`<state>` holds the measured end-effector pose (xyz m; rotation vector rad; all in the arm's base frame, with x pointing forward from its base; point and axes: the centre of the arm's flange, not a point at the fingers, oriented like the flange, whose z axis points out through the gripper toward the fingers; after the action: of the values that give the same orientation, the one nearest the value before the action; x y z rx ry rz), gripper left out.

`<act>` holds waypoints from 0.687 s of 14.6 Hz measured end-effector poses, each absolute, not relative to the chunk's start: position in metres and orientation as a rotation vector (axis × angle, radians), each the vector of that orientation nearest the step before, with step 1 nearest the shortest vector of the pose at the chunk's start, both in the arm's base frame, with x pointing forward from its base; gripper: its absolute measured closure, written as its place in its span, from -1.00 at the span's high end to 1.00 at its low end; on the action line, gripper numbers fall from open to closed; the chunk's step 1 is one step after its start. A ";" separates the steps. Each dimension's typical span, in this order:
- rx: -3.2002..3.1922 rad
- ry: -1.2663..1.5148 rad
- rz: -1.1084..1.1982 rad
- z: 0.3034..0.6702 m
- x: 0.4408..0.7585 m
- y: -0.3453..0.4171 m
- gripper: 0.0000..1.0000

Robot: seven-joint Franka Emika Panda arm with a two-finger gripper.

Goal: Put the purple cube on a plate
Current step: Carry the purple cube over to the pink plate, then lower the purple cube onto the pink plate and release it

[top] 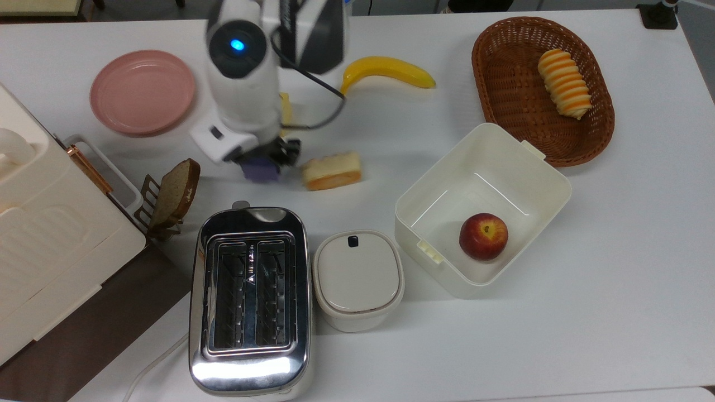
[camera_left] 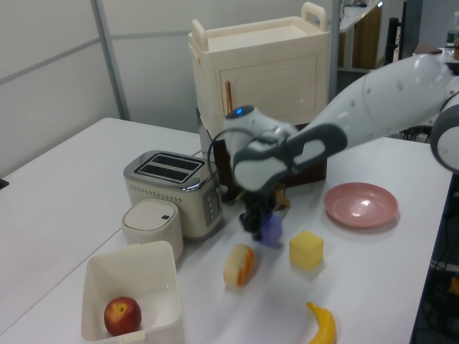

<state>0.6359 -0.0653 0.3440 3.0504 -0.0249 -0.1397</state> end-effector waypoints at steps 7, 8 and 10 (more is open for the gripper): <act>3.061 0.013 -0.339 0.394 0.571 -0.212 0.20; 3.064 0.012 -0.376 0.384 0.560 -0.234 0.20; 3.070 0.021 -0.450 0.363 0.539 -0.279 0.20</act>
<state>0.5385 -0.2788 0.3629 3.0704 0.0210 -0.4501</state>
